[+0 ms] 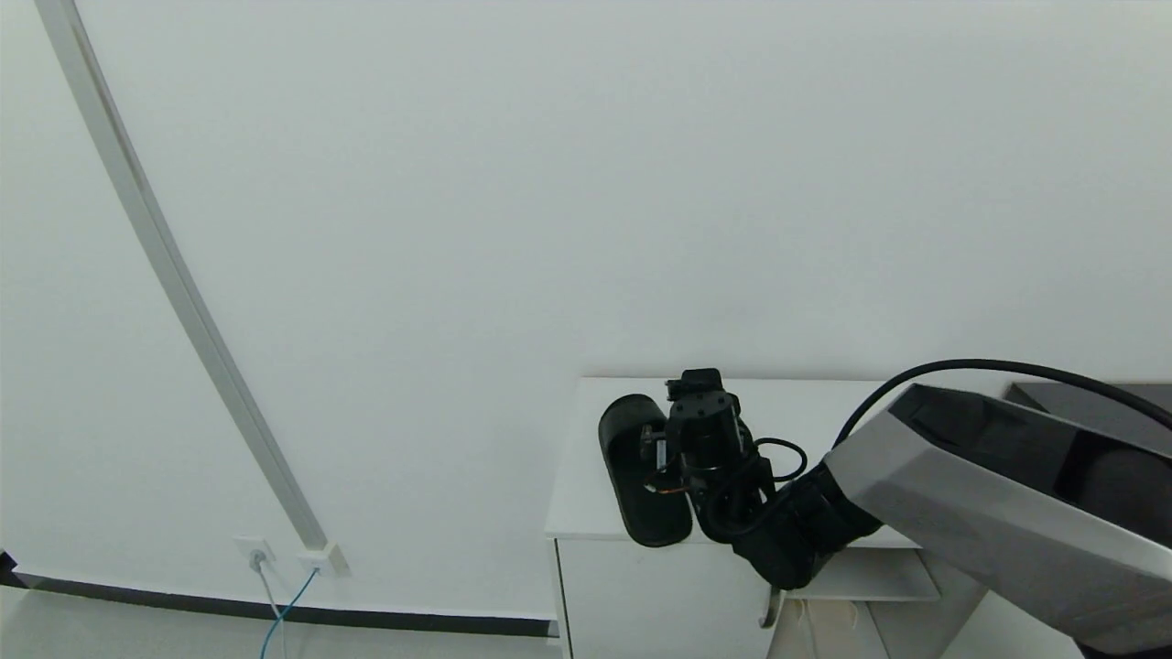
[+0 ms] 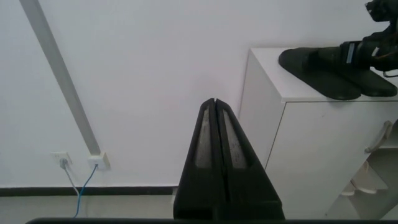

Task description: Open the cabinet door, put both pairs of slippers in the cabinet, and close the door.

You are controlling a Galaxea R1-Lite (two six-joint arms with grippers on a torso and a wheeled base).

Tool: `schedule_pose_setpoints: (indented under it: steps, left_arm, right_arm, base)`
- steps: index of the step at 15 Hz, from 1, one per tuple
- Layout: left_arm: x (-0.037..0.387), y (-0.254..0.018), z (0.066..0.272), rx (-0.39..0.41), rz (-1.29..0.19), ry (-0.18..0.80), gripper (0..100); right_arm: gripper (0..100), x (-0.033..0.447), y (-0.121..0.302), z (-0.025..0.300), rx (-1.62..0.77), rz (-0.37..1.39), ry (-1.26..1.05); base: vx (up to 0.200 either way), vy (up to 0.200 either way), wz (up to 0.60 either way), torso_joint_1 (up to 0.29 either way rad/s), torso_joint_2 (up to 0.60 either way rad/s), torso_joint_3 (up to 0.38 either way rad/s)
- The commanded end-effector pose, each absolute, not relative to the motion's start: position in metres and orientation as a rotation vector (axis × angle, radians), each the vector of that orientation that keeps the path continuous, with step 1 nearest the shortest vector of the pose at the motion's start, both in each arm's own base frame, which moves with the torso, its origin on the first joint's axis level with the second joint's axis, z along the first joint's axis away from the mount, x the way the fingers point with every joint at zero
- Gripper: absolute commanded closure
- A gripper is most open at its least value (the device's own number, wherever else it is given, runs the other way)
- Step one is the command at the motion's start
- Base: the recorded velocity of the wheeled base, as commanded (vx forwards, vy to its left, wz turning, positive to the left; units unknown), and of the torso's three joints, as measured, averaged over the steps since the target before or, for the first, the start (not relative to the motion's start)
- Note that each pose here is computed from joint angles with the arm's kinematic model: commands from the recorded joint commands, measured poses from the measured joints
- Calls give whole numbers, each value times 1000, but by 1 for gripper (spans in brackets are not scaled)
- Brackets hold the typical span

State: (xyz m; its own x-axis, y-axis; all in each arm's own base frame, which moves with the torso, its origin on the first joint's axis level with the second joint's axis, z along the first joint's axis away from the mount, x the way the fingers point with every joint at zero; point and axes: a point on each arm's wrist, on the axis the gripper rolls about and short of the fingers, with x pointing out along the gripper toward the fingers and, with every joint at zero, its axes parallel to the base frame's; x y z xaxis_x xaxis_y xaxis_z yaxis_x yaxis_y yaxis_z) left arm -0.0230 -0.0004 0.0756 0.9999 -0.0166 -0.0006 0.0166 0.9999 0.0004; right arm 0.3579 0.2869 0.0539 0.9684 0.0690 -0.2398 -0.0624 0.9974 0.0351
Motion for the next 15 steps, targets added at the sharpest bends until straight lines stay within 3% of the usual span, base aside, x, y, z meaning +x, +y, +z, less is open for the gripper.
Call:
schedule_pose_setpoints:
  steps: [1, 9, 15]
  left_arm:
    - [-23, 0, 76, 0, -15, 2, 100]
    - [-23, 0, 76, 0, -15, 2, 100]
    - [-23, 0, 76, -2, -15, 2, 100]
  right_arm:
    - [0, 370, 287, 45, 19, 51, 240]
    - [0, 400, 288, 37, 10, 31, 204]
    - [0, 385, 287, 48, 12, 66, 211]
  base:
    - [0, 0, 0, 0, 0, 0]
    - [0, 0, 0, 0, 0, 0]
    - [0, 0, 0, 0, 0, 0]
